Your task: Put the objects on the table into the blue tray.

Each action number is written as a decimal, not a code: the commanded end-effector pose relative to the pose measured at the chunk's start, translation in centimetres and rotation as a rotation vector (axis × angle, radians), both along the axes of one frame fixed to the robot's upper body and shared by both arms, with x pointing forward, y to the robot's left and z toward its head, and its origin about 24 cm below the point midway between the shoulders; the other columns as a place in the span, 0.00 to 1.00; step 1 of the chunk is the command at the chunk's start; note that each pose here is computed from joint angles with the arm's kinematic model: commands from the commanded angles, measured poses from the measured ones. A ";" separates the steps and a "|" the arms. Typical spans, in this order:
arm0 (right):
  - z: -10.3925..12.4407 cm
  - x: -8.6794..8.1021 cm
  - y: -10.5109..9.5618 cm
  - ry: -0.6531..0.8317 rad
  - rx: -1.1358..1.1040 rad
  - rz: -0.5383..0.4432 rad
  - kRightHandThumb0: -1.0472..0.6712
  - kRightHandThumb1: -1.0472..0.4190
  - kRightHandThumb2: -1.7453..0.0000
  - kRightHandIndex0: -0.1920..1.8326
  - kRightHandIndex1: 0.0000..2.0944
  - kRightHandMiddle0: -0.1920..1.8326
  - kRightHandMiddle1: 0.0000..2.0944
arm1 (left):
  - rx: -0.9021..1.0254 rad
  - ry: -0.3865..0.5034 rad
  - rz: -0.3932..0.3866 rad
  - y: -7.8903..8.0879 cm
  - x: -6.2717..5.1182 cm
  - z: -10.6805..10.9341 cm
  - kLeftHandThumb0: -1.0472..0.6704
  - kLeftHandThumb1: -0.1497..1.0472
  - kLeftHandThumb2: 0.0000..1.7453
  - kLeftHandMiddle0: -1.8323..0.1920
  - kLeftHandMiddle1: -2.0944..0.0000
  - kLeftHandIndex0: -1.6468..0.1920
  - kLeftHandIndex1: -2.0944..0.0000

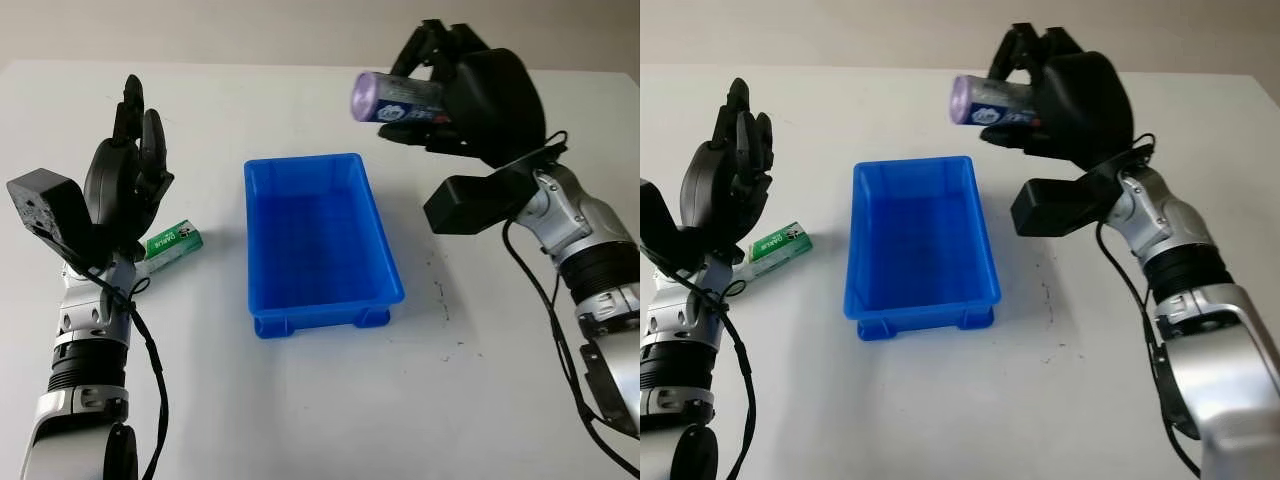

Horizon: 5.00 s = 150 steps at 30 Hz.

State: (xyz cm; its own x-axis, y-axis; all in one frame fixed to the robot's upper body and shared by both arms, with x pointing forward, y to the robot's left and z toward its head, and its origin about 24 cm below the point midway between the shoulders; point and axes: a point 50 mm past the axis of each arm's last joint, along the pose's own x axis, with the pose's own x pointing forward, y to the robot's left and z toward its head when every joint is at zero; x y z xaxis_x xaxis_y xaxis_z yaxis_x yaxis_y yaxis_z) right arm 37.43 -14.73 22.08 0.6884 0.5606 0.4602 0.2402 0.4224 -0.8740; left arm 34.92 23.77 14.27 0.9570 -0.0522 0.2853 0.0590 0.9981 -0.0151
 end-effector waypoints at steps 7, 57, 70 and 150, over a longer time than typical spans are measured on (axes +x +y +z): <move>0.4 -1.2 3.3 0.303 -0.077 0.154 0.39 0.00 0.86 0.56 1.00 0.40 1.00 | -0.005 -0.028 0.009 0.0 -0.1 0.5 0.18 1.00 0.39 1.00 1.00 1.00 1.00; 2.7 -1.6 0.7 0.409 -0.022 0.125 0.13 0.00 0.77 0.00 0.00 0.00 0.00 | -0.001 -0.029 0.008 -0.5 0.4 0.6 0.18 1.00 0.39 1.00 1.00 1.00 1.00; -0.1 0.5 -5.7 0.573 0.729 -0.045 0.13 0.00 0.63 0.00 0.00 0.00 0.00 | 0.000 -0.022 0.007 -0.1 0.3 0.6 0.17 1.00 0.37 1.00 1.00 1.00 1.00; -5.1 -1.0 -5.0 0.740 0.944 -0.070 0.19 0.00 0.56 0.00 0.00 0.00 0.00 | 1.310 0.377 0.312 0.8 -8.0 1.9 0.09 1.00 0.03 0.99 0.52 0.91 0.97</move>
